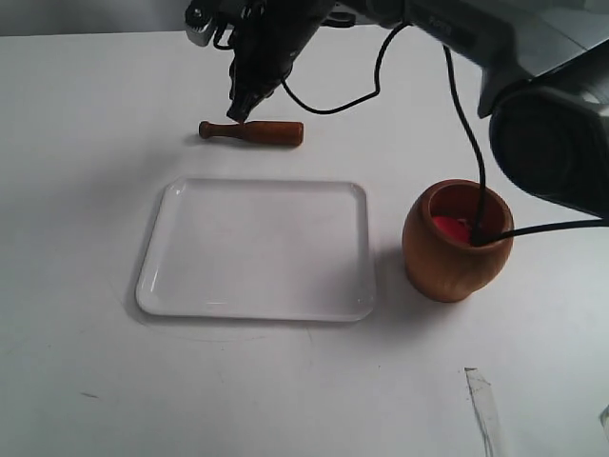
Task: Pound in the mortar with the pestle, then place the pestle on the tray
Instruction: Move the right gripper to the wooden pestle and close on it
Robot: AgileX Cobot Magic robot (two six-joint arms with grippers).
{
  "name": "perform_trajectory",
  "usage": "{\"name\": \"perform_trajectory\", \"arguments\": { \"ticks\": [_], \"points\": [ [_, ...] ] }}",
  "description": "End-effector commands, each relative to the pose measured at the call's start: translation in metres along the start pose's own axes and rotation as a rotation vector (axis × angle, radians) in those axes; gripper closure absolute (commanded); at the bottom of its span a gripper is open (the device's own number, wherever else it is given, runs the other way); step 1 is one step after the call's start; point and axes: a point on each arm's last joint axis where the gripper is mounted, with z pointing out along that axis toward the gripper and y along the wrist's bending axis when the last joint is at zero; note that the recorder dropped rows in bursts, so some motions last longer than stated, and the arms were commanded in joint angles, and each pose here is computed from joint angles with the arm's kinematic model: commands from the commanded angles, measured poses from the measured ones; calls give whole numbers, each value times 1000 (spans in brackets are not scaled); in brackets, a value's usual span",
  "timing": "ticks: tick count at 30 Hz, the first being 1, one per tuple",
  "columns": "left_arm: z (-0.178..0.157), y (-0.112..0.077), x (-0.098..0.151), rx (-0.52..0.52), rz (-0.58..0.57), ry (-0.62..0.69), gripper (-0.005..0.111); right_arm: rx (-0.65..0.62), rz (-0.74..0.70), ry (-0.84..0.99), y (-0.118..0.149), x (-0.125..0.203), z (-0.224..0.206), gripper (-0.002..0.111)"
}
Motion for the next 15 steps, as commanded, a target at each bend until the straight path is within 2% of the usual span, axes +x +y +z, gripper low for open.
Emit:
{"name": "perform_trajectory", "arguments": {
  "ticks": [1, 3, 6, 15],
  "points": [
    [0, -1, 0, 8, -12, -7, 107, 21, -30, -30, 3, -6, 7, 75],
    [0, -1, 0, 8, -12, -7, 107, 21, -47, -36, 8, -8, 15, 59],
    [0, -1, 0, 8, -12, -7, 107, 29, -115, -38, 15, -10, 28, 49],
    [0, -1, 0, 8, -12, -7, 107, 56, -114, -60, 18, -4, 56, 48]
  ]
}}
